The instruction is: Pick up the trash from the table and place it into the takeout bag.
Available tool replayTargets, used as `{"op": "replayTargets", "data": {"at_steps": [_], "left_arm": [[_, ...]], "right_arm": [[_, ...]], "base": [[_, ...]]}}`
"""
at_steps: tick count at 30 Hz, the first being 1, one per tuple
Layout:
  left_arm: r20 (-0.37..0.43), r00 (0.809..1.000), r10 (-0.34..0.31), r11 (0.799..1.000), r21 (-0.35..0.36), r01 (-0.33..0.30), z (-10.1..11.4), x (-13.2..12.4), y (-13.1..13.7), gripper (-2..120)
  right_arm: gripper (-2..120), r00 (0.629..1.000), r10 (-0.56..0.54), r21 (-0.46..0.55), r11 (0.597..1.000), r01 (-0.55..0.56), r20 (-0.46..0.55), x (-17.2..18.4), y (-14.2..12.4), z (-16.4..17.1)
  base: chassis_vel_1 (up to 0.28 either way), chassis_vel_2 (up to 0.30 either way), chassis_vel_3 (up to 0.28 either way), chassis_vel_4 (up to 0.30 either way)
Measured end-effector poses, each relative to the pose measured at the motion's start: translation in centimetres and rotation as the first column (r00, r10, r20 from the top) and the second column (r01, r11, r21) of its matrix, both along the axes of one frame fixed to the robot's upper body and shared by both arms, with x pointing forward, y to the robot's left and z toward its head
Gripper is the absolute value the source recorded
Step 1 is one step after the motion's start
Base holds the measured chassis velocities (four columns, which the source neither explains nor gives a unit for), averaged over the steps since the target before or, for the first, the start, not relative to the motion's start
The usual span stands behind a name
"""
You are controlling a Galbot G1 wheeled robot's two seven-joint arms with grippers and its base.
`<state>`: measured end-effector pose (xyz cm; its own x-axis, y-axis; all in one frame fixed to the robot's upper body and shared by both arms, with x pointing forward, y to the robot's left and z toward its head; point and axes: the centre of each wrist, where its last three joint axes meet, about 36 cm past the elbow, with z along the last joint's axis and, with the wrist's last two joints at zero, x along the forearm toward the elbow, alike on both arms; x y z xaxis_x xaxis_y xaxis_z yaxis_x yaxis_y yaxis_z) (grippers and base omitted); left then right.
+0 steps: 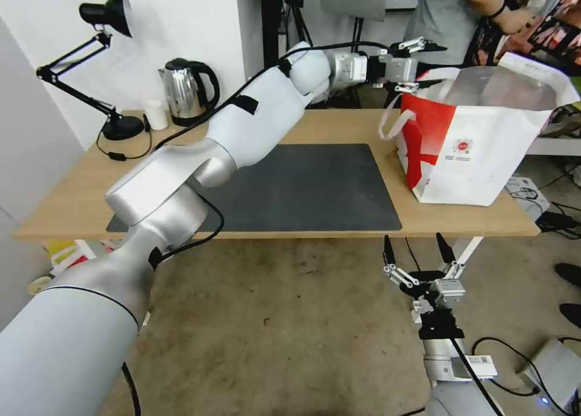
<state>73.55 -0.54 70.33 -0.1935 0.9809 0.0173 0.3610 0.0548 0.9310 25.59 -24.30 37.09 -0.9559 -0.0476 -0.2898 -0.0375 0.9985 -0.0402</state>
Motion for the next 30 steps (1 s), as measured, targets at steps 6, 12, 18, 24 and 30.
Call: {"op": "replayTargets", "data": {"at_steps": [6, 12, 18, 24, 30], "left_arm": [[0.005, 1.000, -0.014, 0.999, -0.035, 0.014, 1.0, -0.3, -0.3, 91], [0.026, 1.000, -0.009, 0.998, -0.067, 0.011, 3.4, -0.2, 0.3, 100], [0.043, 0.998, -0.038, 0.996, -0.085, 0.042, 5.6, -0.3, 1.2, 100], [0.019, 0.999, -0.030, 0.990, -0.134, 0.033, 5.7, 0.2, 3.4, 100], [-0.017, 1.000, 0.012, 0.983, -0.182, -0.015, 5.3, 0.7, 6.8, 100]], "right_arm": [[100, 1.000, 0.000, 0.000, 1.000, 0.000, 0.000, 0.0, 0.0, 0.0], [100, 1.000, 0.000, 0.000, 1.000, 0.000, 0.000, 0.0, 0.0, 0.0], [100, 1.000, 0.000, 0.000, 1.000, 0.000, 0.000, 0.0, 0.0, 0.0], [100, 1.000, 0.000, 0.000, 1.000, 0.000, 0.000, 0.0, 0.0, 0.0], [100, 1.000, 0.000, 0.000, 1.000, 0.000, 0.000, 0.0, 0.0, 0.0]], "base": [[0.000, 0.000, 0.000, 0.000], [0.000, 0.000, 0.000, 0.000], [0.000, 0.000, 0.000, 0.000], [0.000, 0.000, 0.000, 0.000], [0.000, 0.000, 0.000, 0.000]]}}
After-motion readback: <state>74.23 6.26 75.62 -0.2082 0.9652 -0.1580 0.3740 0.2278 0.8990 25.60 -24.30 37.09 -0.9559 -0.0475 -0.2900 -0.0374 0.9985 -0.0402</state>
